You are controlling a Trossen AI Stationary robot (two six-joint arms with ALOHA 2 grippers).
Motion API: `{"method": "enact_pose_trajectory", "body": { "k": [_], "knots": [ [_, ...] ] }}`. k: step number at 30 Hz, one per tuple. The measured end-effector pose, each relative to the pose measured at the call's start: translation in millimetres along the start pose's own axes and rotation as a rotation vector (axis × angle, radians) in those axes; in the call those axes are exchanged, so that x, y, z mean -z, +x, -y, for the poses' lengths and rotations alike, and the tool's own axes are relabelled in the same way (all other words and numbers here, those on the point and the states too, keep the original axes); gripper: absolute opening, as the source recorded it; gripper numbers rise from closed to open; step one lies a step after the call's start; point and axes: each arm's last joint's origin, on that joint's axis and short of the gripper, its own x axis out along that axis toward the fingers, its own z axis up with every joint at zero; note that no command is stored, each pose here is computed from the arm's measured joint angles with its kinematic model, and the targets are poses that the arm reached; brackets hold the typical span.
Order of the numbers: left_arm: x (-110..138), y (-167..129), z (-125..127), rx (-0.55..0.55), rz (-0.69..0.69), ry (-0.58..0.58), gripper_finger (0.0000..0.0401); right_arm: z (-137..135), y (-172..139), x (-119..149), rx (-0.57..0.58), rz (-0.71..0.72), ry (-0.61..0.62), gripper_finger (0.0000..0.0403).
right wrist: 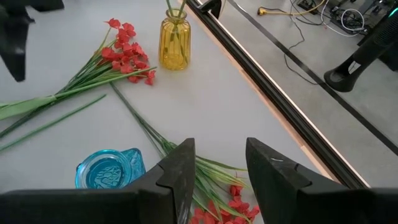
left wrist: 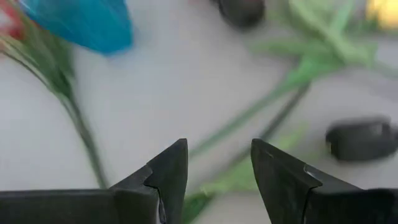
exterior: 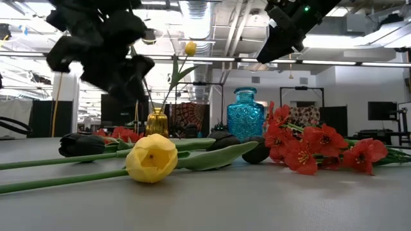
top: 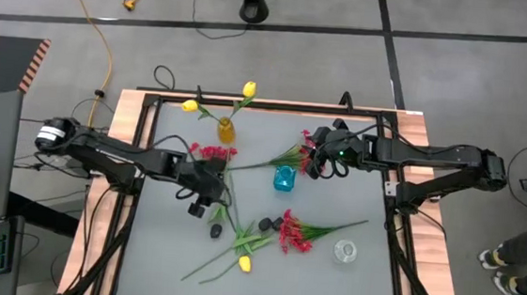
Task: Sort flowers into vase by color
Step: Put the left black flower into the blue vase
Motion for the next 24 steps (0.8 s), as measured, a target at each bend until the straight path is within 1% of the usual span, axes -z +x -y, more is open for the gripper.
{"method": "enact_pose_trajectory", "body": {
  "k": [3,7,12,15,18,24],
  "knots": [
    [1.8,7.5,0.5,0.034,-0.105,0.035,0.0165,0.0,0.1,0.0,0.000,0.000,0.000,0.0168],
    [1.0,19.0,0.6,0.071,-0.188,0.120,0.0165,0.0,0.1,0.0,0.000,0.000,0.000,0.0168],
    [0.4,35.4,1.6,0.105,-0.254,0.270,0.0165,-0.2,0.0,0.1,-0.001,0.000,-0.001,0.0168],
    [-0.6,45.1,2.6,0.110,-0.284,0.337,0.0165,-0.3,0.0,0.1,-0.003,-0.001,-0.001,0.0168],
    [-1.9,53.6,3.9,0.123,-0.307,0.380,0.0165,-0.3,0.0,0.1,-0.003,-0.001,-0.001,0.0168],
    [-1.2,59.6,6.9,0.149,-0.348,0.388,0.0164,-0.3,0.0,0.1,-0.003,-0.001,-0.001,0.0168]
  ]
}}
